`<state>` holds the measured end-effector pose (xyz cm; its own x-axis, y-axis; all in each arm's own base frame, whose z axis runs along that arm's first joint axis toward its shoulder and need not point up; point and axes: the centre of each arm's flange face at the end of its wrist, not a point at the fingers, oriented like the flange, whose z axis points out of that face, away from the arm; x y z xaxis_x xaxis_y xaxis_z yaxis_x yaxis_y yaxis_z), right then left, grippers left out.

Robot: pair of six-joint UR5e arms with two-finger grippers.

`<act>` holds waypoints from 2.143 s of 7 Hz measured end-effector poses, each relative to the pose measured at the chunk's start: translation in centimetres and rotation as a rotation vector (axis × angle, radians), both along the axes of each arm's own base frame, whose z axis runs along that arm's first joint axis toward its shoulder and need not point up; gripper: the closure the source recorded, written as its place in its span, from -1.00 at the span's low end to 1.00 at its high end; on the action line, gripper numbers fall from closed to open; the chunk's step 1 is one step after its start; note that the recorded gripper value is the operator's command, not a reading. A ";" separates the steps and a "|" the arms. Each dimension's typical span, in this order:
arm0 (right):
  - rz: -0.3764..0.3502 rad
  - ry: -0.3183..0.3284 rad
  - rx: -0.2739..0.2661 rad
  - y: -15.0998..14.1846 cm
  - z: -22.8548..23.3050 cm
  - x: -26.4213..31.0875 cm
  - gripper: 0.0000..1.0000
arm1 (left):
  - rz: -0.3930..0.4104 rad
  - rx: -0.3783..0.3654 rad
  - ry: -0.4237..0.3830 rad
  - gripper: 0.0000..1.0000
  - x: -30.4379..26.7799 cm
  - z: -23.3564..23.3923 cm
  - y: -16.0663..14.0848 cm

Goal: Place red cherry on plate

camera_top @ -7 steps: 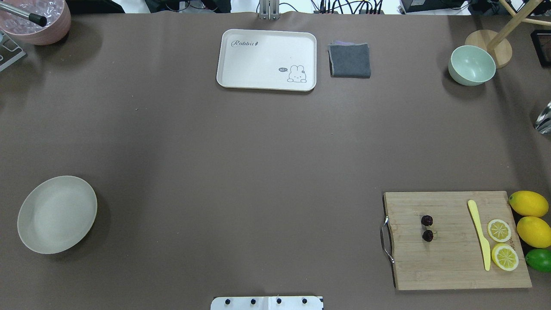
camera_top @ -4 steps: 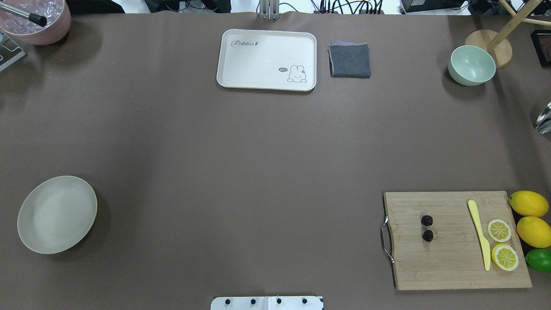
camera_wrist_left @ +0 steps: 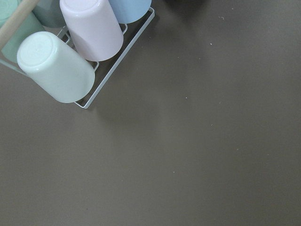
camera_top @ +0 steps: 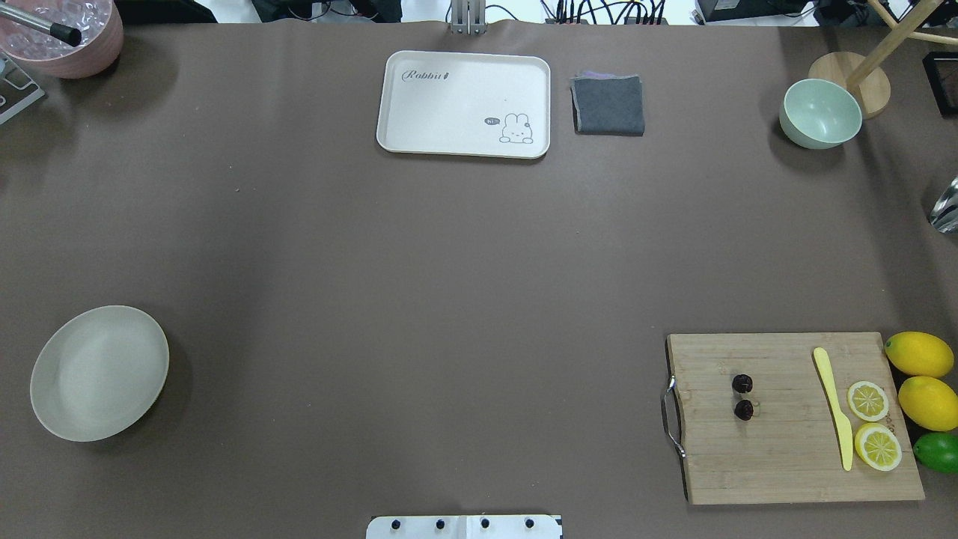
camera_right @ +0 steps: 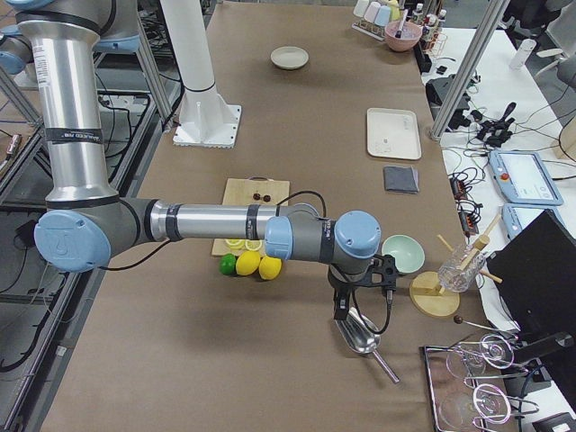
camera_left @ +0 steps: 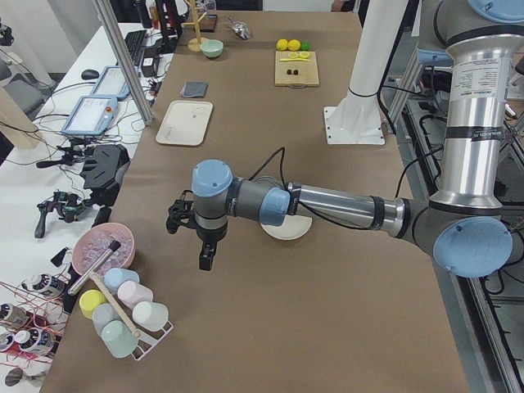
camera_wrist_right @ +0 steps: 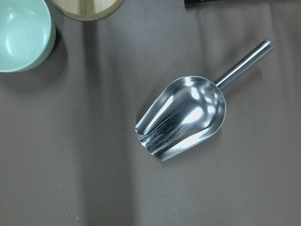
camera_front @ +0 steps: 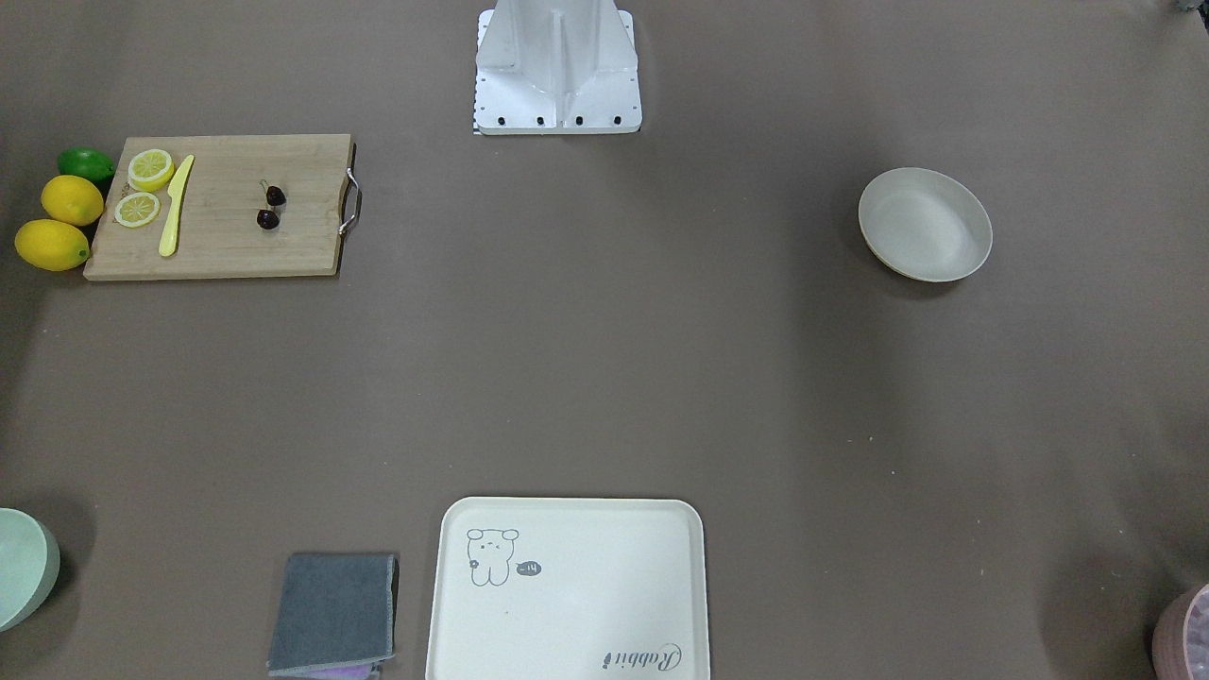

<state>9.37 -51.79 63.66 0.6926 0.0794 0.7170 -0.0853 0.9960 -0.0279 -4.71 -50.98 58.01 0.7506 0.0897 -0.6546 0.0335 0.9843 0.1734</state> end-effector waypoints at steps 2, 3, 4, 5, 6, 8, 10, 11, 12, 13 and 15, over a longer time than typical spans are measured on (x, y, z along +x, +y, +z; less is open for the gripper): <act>0.001 0.003 0.017 0.0 -0.9 0.0 -1.00 | 0.007 0.030 0.006 -0.96 0.3 -0.3 -0.2; 0.001 0.004 0.022 0.1 -1.1 0.0 -1.00 | 0.020 0.081 0.010 -0.96 1.1 -0.8 -0.5; 0.002 0.004 0.023 0.1 -1.2 0.0 -1.00 | 0.049 0.136 0.019 -0.96 2.6 -1.4 -0.8; 0.002 0.004 0.021 0.2 -1.1 0.0 -1.00 | 0.092 0.175 0.037 -0.96 5.0 -1.3 -0.5; 0.002 0.005 0.020 0.3 -1.1 0.0 -1.00 | 0.105 0.183 0.078 -0.96 8.0 -0.9 0.7; 0.000 0.005 0.020 0.3 -1.0 0.0 -1.00 | 0.029 0.118 0.224 -0.96 14.4 0.4 5.7; 0.000 0.006 0.020 0.4 -1.0 0.0 -1.00 | 0.052 0.055 0.312 -0.96 19.4 1.4 10.1; 0.000 0.005 0.020 0.4 -1.0 0.0 -1.00 | 0.091 0.034 0.320 -0.95 21.2 1.8 11.4; 0.000 0.005 0.020 0.4 -0.9 0.0 -1.00 | 0.126 0.019 0.318 -0.94 22.6 2.4 12.3; 0.000 0.004 0.019 0.4 -0.9 0.0 -1.00 | 0.154 0.009 0.314 -0.89 23.6 3.1 13.0; 0.000 0.005 0.018 0.5 -0.9 0.0 -1.00 | 0.181 0.006 0.314 -0.34 24.4 4.9 13.8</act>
